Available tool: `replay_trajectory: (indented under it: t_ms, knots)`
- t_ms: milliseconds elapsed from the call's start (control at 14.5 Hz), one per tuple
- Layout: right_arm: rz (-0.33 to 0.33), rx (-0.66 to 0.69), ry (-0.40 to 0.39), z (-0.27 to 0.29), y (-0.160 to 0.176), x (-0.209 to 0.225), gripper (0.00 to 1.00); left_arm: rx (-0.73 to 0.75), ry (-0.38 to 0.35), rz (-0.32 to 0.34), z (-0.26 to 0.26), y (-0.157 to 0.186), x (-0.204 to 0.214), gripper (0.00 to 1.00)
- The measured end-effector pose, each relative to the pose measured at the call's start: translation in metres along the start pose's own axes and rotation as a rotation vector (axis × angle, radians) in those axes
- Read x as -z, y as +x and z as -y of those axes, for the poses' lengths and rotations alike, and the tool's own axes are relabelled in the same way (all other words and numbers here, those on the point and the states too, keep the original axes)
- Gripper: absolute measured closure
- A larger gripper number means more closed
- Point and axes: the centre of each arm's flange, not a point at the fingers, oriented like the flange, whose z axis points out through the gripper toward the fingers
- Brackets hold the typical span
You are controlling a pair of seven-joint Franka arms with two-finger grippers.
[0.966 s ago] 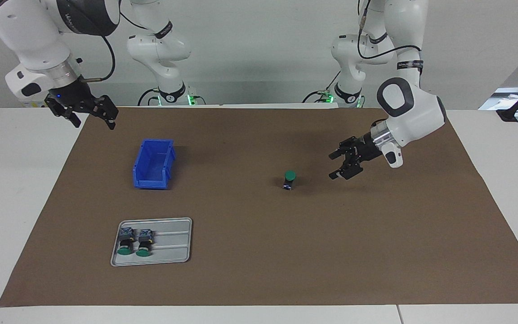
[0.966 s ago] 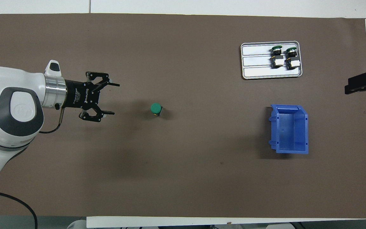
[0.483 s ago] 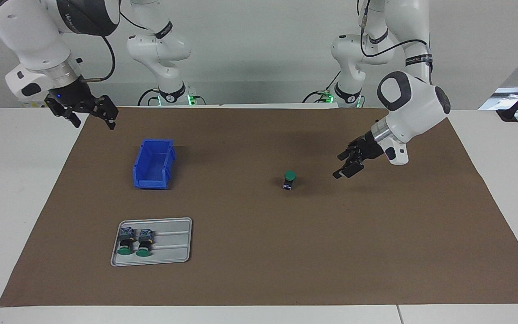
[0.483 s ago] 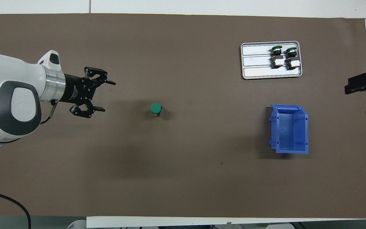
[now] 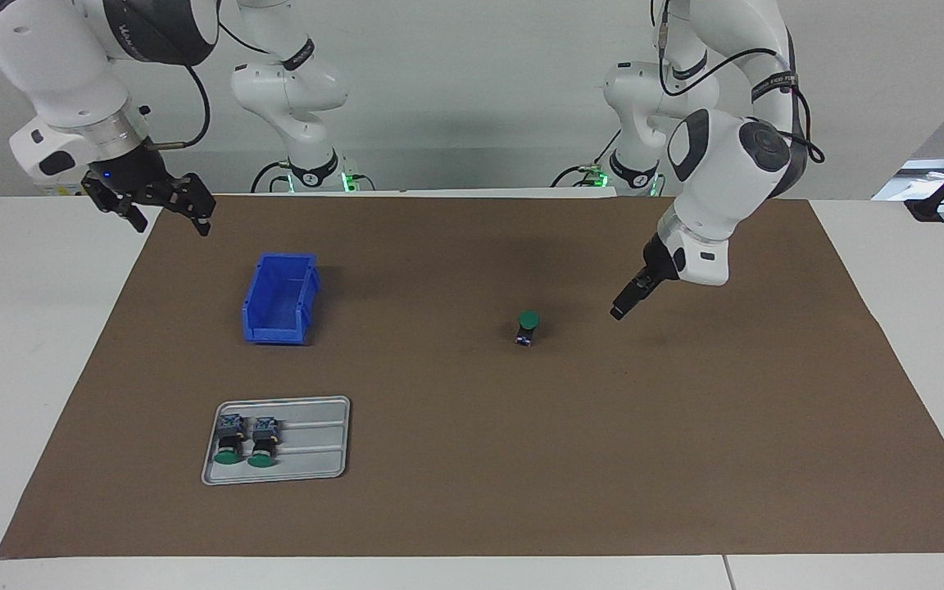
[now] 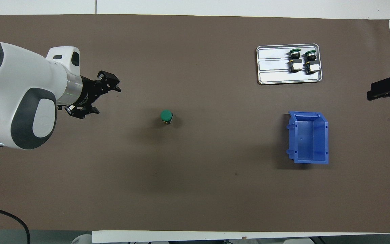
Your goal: Place and press button with both arms
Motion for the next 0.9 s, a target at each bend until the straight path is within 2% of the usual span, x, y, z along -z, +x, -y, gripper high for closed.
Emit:
replay_trajectory:
  t_ms: [207, 414, 483, 552, 621, 828, 897]
  knots:
    - [0.0, 0.0, 0.0, 0.0, 0.0, 0.0, 0.01, -0.121, 0.03, -0.022, -0.01, -0.013, 0.002, 0.0]
    - [0.0, 0.0, 0.0, 0.0, 0.0, 0.0, 0.01, -0.275, 0.058, 0.004, -0.012, -0.017, 0.009, 0.02]
    - [0.0, 0.0, 0.0, 0.0, 0.0, 0.0, 0.01, -0.315, 0.061, 0.009, -0.013, -0.019, 0.01, 0.07]
    - [0.0, 0.0, 0.0, 0.0, 0.0, 0.0, 0.01, -0.342, 0.064, 0.013, -0.016, -0.023, 0.01, 0.07]
    - [0.0, 0.0, 0.0, 0.0, 0.0, 0.0, 0.01, -0.367, 0.076, 0.018, -0.019, -0.03, 0.008, 0.14]
    - [0.0, 0.0, 0.0, 0.0, 0.0, 0.0, 0.01, -0.45, 0.141, 0.011, -0.034, -0.054, 0.002, 0.51]
    - [0.0, 0.0, 0.0, 0.0, 0.0, 0.0, 0.01, -0.468, 0.149, 0.01, -0.041, -0.06, -0.001, 0.54]
